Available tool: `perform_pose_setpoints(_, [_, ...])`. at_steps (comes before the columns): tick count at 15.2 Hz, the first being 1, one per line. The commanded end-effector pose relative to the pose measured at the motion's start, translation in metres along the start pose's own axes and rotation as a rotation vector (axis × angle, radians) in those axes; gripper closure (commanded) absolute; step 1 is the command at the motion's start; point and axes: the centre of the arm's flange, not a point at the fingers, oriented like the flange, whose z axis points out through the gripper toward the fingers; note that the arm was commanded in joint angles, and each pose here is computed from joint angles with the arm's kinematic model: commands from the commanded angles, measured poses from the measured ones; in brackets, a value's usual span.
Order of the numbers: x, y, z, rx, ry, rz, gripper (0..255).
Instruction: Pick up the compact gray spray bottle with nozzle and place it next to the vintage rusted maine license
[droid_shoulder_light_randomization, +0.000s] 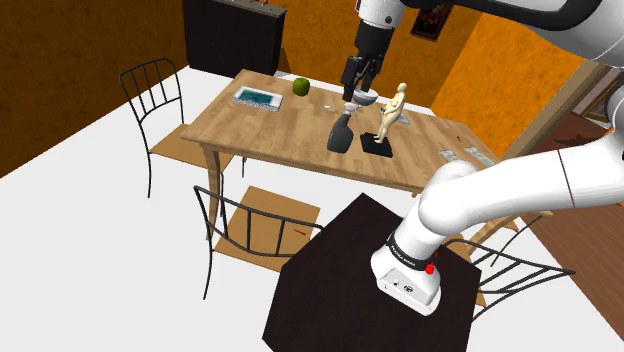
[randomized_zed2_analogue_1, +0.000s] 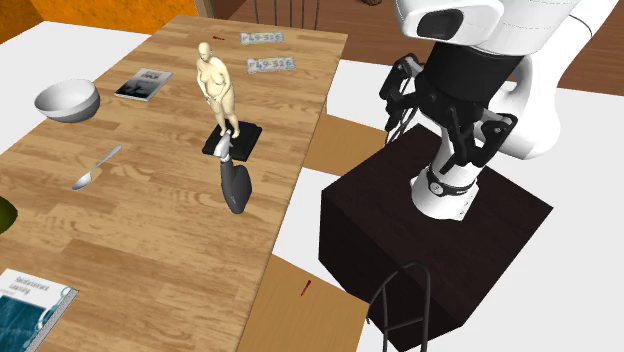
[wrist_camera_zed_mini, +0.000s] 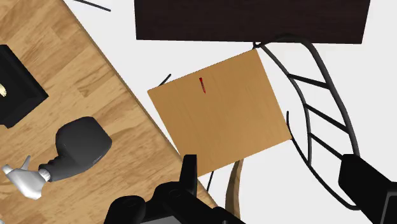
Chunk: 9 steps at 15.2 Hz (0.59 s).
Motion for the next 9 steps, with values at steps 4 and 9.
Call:
perform_pose_setpoints(4, [0.011,0.035,0.017,0.004,-0.003,-0.037,0])
perform_pose_setpoints(9, [0.033,0.091,0.046,0.01,-0.007,-0.098,0])
